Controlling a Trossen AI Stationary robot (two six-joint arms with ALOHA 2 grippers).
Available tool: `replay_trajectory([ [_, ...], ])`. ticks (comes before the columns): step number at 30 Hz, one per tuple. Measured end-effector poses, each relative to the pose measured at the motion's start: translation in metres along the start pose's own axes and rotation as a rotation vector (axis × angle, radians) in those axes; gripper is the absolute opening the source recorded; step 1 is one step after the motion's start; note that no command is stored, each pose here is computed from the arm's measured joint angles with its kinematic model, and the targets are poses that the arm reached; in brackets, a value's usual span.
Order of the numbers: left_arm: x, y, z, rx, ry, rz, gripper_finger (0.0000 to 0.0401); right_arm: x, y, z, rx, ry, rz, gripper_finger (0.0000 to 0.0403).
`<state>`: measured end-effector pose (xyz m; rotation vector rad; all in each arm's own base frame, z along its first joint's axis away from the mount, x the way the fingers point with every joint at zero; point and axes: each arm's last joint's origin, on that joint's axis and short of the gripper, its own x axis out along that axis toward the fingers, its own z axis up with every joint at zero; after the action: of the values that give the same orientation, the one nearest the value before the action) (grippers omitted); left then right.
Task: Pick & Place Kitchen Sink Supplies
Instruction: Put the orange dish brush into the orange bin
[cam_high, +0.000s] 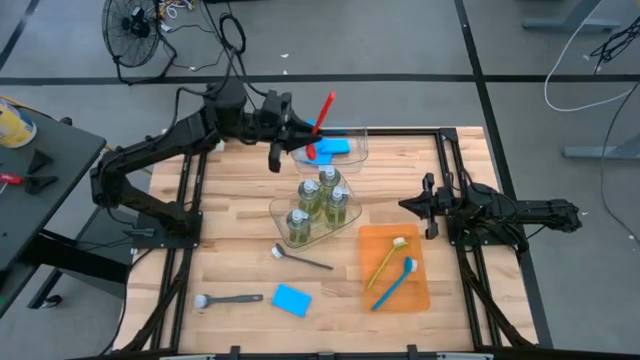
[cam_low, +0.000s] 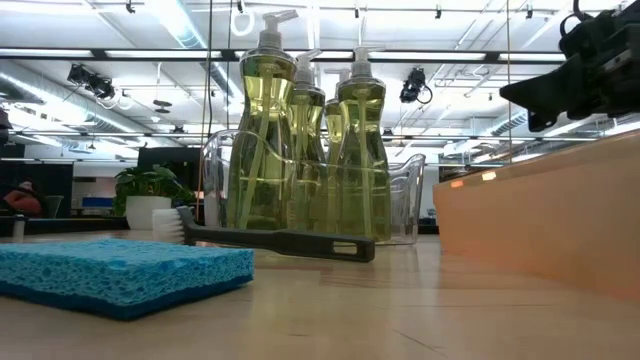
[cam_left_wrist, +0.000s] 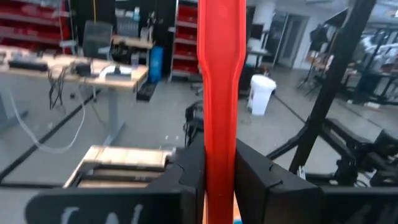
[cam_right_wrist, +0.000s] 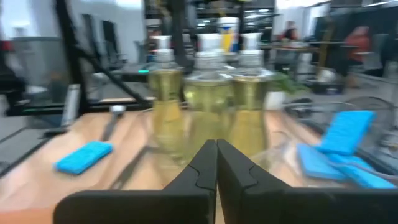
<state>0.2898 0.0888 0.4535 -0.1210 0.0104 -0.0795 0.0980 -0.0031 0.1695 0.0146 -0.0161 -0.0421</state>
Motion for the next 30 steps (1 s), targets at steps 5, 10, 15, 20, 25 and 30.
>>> replay_trajectory([
  [5,0.008,-0.009,0.003,0.021,-0.061,-0.036,0.0056,0.000,-0.002,0.000,0.001,-0.004,-0.085,0.0007],
  [10,0.019,-0.010,-0.002,-0.018,-0.058,-0.032,0.0063,0.000,-0.002,0.004,0.016,-0.048,-0.079,0.0007],
  [15,0.036,-0.006,-0.014,-0.075,-0.041,-0.036,0.0058,-0.002,-0.004,0.018,0.201,-0.202,-0.127,0.0007],
  [20,0.048,-0.002,-0.020,-0.133,-0.057,-0.046,0.0057,-0.007,-0.007,0.035,0.296,-0.401,-0.213,0.0007],
  [25,0.049,-0.002,-0.021,-0.138,-0.064,-0.048,0.0063,-0.016,-0.011,0.051,0.434,-0.616,-0.278,0.0007],
  [30,0.049,-0.002,-0.020,-0.135,-0.074,-0.050,0.0056,-0.017,-0.012,0.065,0.465,-0.667,-0.306,0.0015],
])
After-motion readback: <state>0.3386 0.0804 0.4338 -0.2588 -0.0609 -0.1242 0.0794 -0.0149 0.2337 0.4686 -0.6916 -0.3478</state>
